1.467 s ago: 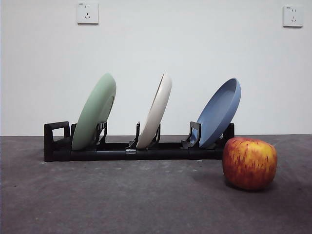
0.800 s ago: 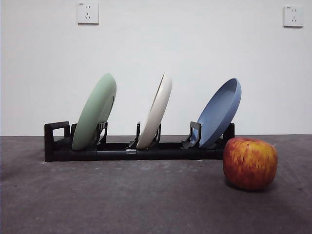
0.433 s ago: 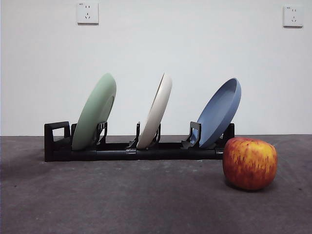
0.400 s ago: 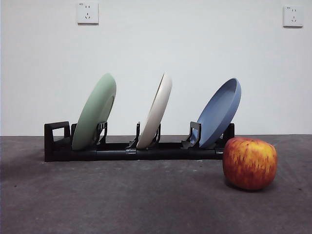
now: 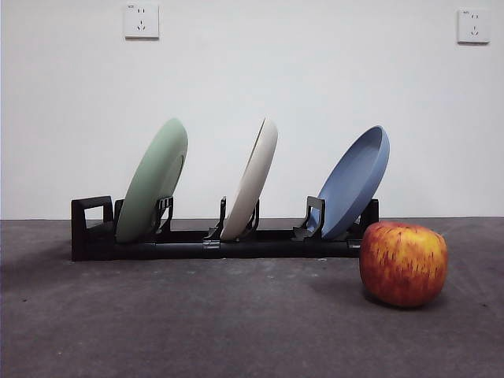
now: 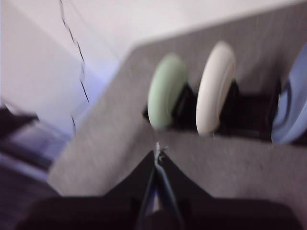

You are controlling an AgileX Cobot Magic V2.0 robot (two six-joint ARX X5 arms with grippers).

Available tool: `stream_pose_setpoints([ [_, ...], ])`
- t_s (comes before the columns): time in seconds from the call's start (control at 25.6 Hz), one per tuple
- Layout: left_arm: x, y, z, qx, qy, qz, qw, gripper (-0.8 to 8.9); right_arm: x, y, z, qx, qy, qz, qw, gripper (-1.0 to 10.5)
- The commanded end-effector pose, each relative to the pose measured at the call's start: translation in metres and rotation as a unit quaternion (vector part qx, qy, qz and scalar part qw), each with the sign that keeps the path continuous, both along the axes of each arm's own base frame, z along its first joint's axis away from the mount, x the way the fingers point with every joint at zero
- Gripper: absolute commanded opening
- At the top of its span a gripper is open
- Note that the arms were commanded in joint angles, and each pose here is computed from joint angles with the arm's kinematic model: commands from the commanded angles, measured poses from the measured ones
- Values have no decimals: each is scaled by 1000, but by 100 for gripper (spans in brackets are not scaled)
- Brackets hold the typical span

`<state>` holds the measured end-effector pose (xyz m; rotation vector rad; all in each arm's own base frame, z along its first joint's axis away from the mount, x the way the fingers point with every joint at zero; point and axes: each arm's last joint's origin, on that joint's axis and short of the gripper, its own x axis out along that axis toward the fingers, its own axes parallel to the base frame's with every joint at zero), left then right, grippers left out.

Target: Take the green plate from the plate rack,put the plate on the table,take the apple from the table,put the apple in the plate

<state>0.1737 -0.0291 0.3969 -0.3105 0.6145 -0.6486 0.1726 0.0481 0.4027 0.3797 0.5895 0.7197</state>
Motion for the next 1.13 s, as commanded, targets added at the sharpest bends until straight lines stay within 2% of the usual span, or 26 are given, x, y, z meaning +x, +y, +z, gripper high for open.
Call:
stream_pose_setpoints([
  [0.04, 13, -9, 1, 30, 7, -5, 1000, -6, 14, 18, 1, -66, 7, 16, 998, -8],
  [0.2, 31, -26, -4, 70, 23, 3, 997, -6, 34, 48, -2, -137, 25, 7, 990, 2],
  [0.31, 43, -39, -14, 103, 40, 8, 994, -6, 47, 67, -6, -170, 27, 14, 985, 2],
  [0.39, 52, -50, -24, 126, 50, -6, 991, -3, 56, 78, -9, -178, 33, 26, 983, 21],
  [0.43, 56, -55, -28, 133, 55, -17, 989, 1, 60, 82, -10, -180, 37, 29, 983, 93],
  [0.47, 61, -59, -33, 138, 63, -25, 988, 12, 64, 85, -12, -182, 40, 31, 982, 237],
  [0.51, 64, -62, -36, 140, 68, -28, 987, 84, 66, 86, -13, -183, 42, 31, 982, 370],
  [0.55, 67, -64, -38, 141, 70, -30, 987, 252, 68, 86, -14, -187, 43, 26, 981, 543],
  [0.59, 69, -66, -39, 141, 68, -30, 987, 417, 69, 86, -15, -194, 42, 16, 980, 646],
  [0.63, 71, -66, -40, 139, 63, -30, 988, 538, 69, 85, -15, -206, 38, 0, 978, 702],
  [0.74, 74, -67, -36, 132, 40, -27, 990, 534, 69, 84, -14, -214, 40, -9, 976, 697],
  [0.9, 88, -69, -26, 138, -2, 23, 990, 534, 69, 84, -14, -214, 40, -9, 976, 693],
  [1.13, 143, -86, -6, 173, 35, 22, 984, 534, 68, 83, -15, -218, 43, -12, 975, 693],
])
